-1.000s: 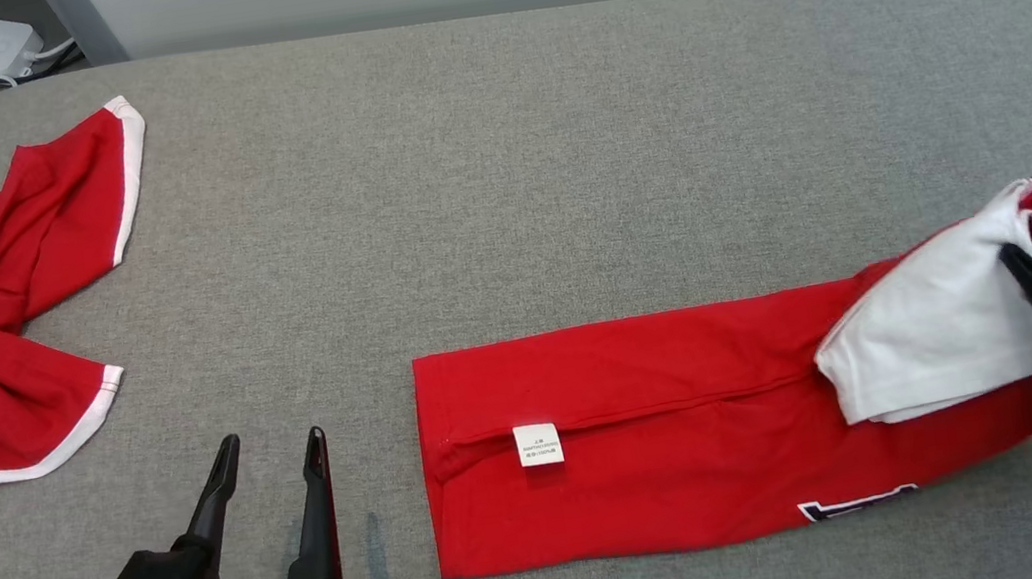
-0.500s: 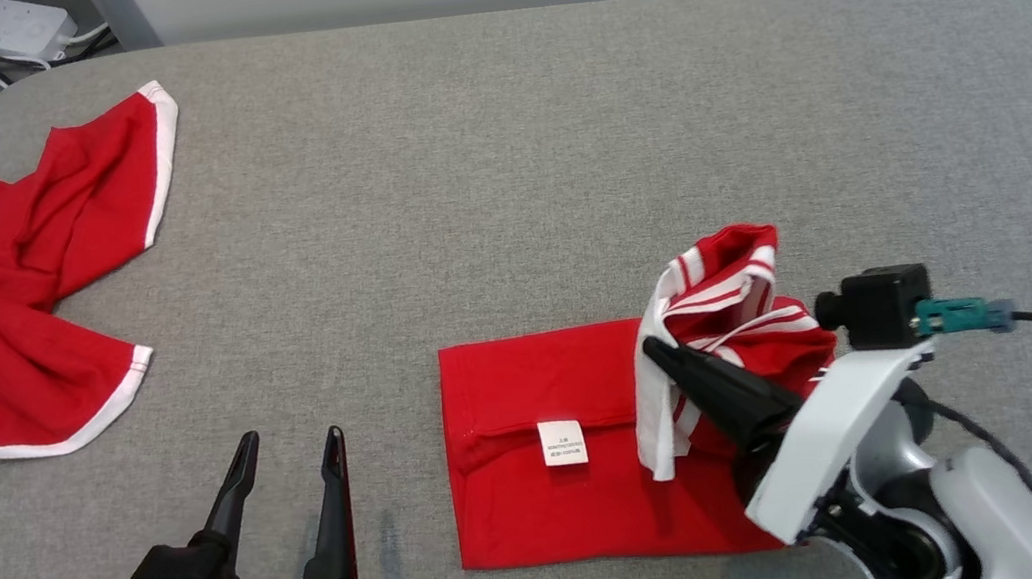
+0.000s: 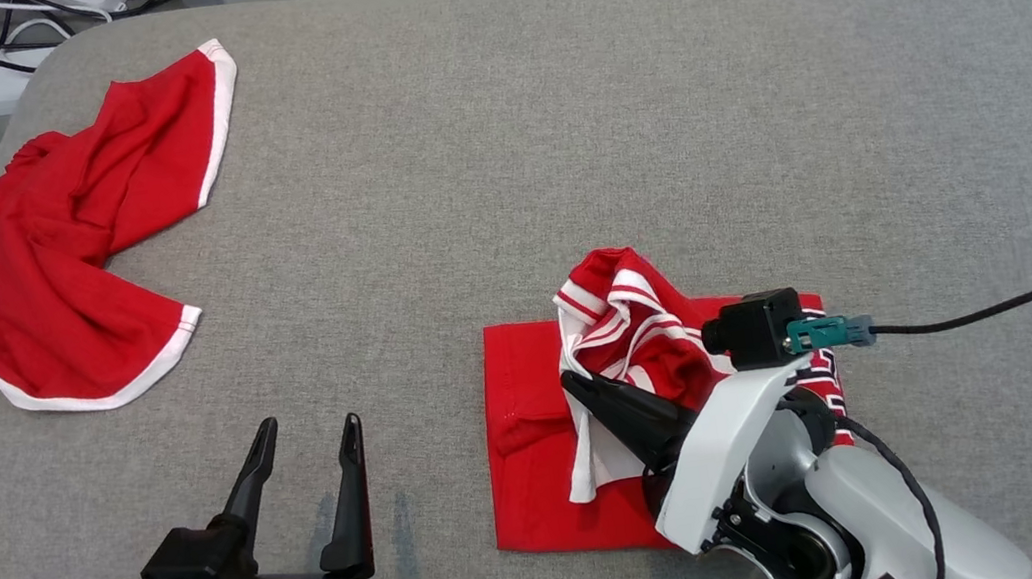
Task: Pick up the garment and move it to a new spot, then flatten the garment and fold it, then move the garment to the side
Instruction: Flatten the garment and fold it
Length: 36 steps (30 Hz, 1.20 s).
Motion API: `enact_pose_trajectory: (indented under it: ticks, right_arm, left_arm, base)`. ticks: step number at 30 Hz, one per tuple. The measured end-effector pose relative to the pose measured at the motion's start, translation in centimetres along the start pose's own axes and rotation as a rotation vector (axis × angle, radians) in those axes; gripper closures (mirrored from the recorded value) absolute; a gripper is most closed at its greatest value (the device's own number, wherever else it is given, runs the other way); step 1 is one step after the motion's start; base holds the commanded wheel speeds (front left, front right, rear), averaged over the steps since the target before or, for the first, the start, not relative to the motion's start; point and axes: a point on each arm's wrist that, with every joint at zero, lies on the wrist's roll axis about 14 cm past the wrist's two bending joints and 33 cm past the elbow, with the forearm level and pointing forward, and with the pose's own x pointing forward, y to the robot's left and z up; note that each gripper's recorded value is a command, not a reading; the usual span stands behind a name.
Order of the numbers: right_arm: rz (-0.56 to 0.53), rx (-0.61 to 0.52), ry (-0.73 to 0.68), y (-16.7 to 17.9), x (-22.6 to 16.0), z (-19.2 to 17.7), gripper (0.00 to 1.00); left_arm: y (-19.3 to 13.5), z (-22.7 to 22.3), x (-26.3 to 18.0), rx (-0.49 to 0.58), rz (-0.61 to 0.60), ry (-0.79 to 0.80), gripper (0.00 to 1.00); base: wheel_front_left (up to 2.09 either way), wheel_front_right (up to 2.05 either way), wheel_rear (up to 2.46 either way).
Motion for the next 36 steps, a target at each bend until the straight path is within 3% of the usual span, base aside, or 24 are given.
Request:
enact_pose_trajectory:
  ticks: [1, 2, 3, 4, 13, 17, 21, 22, 24, 25, 26, 32, 33, 36]
  right_arm:
    - [0.002, 0.002, 0.007, 0.0, 0.2, -0.2, 1.0]
    - [0.005, 0.007, 0.003, 0.0, 0.3, -0.2, 0.64]
    - [0.009, 0.004, 0.014, 0.0, 0.5, -0.5, 0.12]
    - [0.021, 0.014, 0.017, 0.3, 0.6, -0.6, 0.0]
    - [0.101, 0.013, -0.008, 2.9, 1.0, -0.3, 0.0]
    - [0.197, -0.011, -0.198, 6.1, 0.1, 4.3, 0.0]
    - [0.16, -0.108, -0.359, 4.8, -2.0, 8.4, 0.0]
    - [0.067, -0.171, -0.45, 1.8, -4.2, 10.8, 0.0]
    - [-0.034, -0.224, -0.513, -1.0, -6.8, 12.2, 0.0]
    - [-0.034, -0.224, -0.513, -1.0, -6.8, 12.2, 0.0]
    - [-0.126, -0.253, -0.558, -3.3, -9.2, 12.8, 0.0]
    - [-0.335, -0.399, -0.614, -7.3, -14.9, 13.6, 0.0]
    - [-0.415, -0.413, -0.622, -8.8, -17.0, 13.3, 0.0]
    - [-0.503, -0.423, -0.599, -10.3, -19.2, 11.8, 0.0]
  left_arm:
    - [-0.1, 0.0, 0.1, -0.001, -0.004, 0.0, 0.0]
    - [-0.1, 0.0, 0.2, -0.001, -0.007, 0.0, 0.0]
    - [-0.2, 0.1, 0.3, -0.001, -0.009, -0.004, 0.0]
    - [-0.2, 0.2, 0.5, -0.001, -0.009, -0.007, 0.0]
    - [-0.6, 0.1, 0.8, -0.003, -0.02, -0.007, 0.0]
    - [-1.0, 0.3, 0.9, -0.004, -0.032, -0.014, 0.0]
    - [-1.0, 0.7, 1.0, 0.002, -0.036, -0.025, 0.0]
    - [-1.1, 1.0, 1.0, 0.006, -0.041, -0.033, 0.0]
    - [-1.2, 1.3, 0.9, 0.008, -0.043, -0.045, 0.0]
    - [-1.2, 1.3, 0.9, 0.008, -0.043, -0.045, 0.0]
    - [-1.2, 1.9, 0.9, 0.012, -0.046, -0.061, 0.0]
    - [-0.8, 2.6, 0.3, 0.028, -0.028, -0.077, 0.0]
    - [-0.9, 2.8, 0.1, 0.028, -0.029, -0.082, 0.0]
    - [-0.6, 3.4, -0.2, 0.037, -0.025, -0.099, 0.0]
  base:
    - [0.0, 0.0, 0.0]
    - [0.0, 0.0, 0.0]
    - [0.0, 0.0, 0.0]
    - [0.0, 0.0, 0.0]
    - [0.0, 0.0, 0.0]
    - [0.0, 0.0, 0.0]
    - [0.0, 0.0, 0.0]
    - [0.0, 0.0, 0.0]
    - [0.0, 0.0, 0.0]
    - [0.0, 0.0, 0.0]
    - [0.0, 0.0, 0.0]
    - [0.0, 0.0, 0.0]
    - [0.0, 0.0, 0.0]
    - [0.0, 0.0, 0.0]
